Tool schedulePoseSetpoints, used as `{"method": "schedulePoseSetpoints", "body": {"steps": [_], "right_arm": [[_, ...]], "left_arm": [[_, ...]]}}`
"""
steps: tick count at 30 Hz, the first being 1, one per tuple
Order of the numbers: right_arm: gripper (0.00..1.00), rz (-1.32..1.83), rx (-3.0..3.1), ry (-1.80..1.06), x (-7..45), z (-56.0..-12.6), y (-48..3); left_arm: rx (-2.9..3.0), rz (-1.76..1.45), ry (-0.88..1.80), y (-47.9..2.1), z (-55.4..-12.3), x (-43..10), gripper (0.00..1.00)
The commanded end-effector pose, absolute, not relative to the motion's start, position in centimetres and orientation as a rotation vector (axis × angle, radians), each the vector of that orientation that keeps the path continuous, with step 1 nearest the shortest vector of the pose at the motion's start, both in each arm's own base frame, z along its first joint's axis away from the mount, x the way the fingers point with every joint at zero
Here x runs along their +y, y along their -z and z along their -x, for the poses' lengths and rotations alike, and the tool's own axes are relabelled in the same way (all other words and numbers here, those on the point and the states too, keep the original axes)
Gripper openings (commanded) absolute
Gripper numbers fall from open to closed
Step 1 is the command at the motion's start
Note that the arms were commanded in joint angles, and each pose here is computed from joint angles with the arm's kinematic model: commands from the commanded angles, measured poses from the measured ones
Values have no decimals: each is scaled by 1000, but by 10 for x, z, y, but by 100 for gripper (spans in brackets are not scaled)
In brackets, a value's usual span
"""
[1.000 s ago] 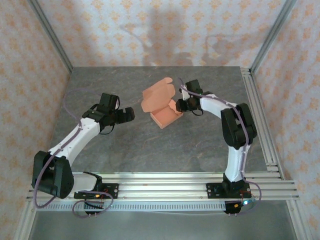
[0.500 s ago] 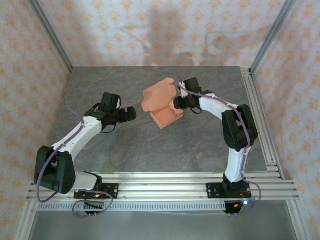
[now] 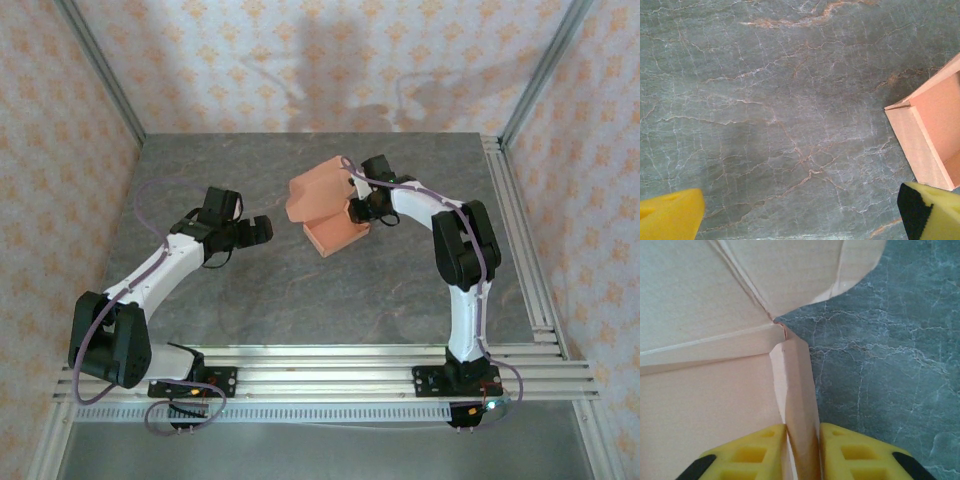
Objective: Fold the paper box
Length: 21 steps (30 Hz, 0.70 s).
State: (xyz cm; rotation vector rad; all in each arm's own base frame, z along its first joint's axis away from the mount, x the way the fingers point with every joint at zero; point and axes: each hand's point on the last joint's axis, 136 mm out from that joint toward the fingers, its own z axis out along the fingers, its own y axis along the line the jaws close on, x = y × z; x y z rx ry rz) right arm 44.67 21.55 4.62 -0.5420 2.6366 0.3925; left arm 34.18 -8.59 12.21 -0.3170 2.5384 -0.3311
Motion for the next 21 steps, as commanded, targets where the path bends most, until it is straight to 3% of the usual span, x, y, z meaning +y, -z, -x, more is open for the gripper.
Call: {"method": "schedulePoseSetpoints", "body": {"steps": [1,5,12,16,21], "right_arm": [[21,581,2637,-324,215,-445,-50],[13,568,2600,-192,209,-449,-55],[12,470,2463,-223,210,-451,-90],[12,433,2357,-345,218,-444,-120],[12,390,2212,-576,230,-432,-167]], "left_arm": [[2532,305,323,-121,-342,-85,100],[2533,309,328,-120,-342,-86,100],[2498,533,297,-99,-343,-59,100],[2446,648,397,-89,-353,-52,100],[2326,520,758,-106,-378,-96,98]]}}
